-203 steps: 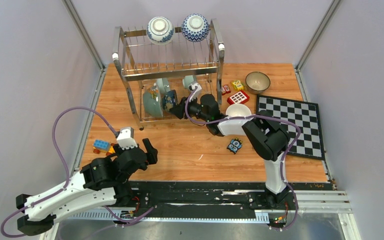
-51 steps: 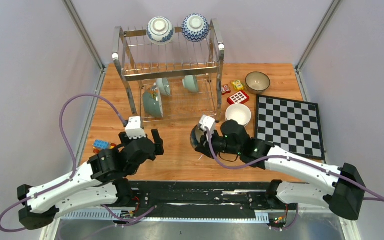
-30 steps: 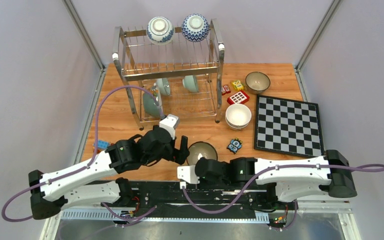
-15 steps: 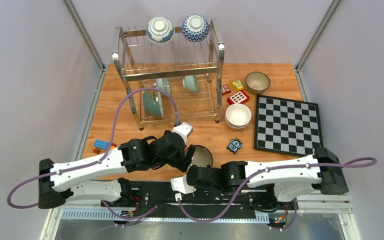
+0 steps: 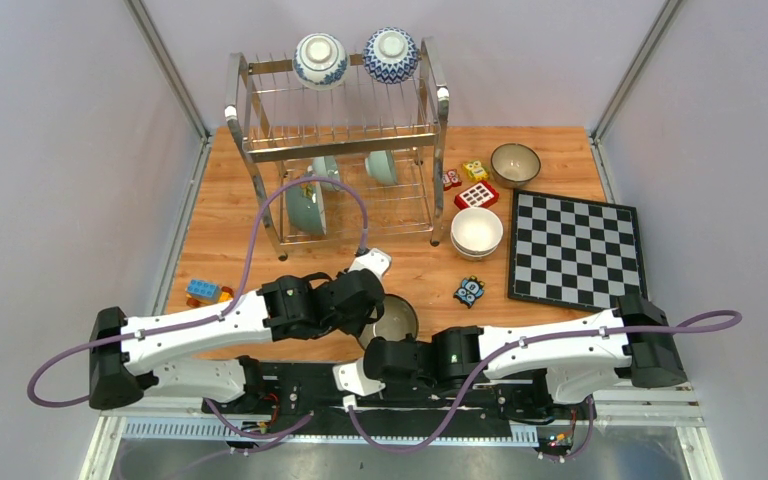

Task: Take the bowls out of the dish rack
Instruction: Place the bowl with the bowl.

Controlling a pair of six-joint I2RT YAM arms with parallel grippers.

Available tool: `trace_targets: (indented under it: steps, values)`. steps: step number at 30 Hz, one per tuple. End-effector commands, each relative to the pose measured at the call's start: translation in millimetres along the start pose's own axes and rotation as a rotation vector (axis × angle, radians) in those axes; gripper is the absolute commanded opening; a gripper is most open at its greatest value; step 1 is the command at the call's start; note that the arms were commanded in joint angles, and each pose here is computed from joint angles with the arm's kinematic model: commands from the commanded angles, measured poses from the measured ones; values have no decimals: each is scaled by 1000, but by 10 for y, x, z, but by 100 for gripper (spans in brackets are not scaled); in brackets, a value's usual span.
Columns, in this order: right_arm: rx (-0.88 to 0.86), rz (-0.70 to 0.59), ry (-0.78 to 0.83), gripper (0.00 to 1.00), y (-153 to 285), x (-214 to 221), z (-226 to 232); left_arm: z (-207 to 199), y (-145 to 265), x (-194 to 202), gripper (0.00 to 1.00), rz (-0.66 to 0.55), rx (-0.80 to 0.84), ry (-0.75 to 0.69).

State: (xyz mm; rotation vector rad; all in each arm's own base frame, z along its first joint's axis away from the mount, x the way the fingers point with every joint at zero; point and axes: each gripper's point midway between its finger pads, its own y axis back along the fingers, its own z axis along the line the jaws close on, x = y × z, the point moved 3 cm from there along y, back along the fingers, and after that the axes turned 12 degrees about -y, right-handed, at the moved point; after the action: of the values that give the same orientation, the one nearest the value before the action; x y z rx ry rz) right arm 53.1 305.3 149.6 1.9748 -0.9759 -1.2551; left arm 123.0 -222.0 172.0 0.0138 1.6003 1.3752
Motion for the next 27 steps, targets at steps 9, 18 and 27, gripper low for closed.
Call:
trace_targets:
  steps: [9, 18, 27]
  values:
    - [72, -42, 25, 3, 101, -171, -139, -47, -8, -79, 18, 9, 1, -28]
    - [74, -46, 17, 3, 98, -188, -138, -60, -4, -64, 0, 4, 14, -17]
    - [92, -48, -10, 22, 82, -202, -127, -81, -13, -80, 0, -26, 22, 27]
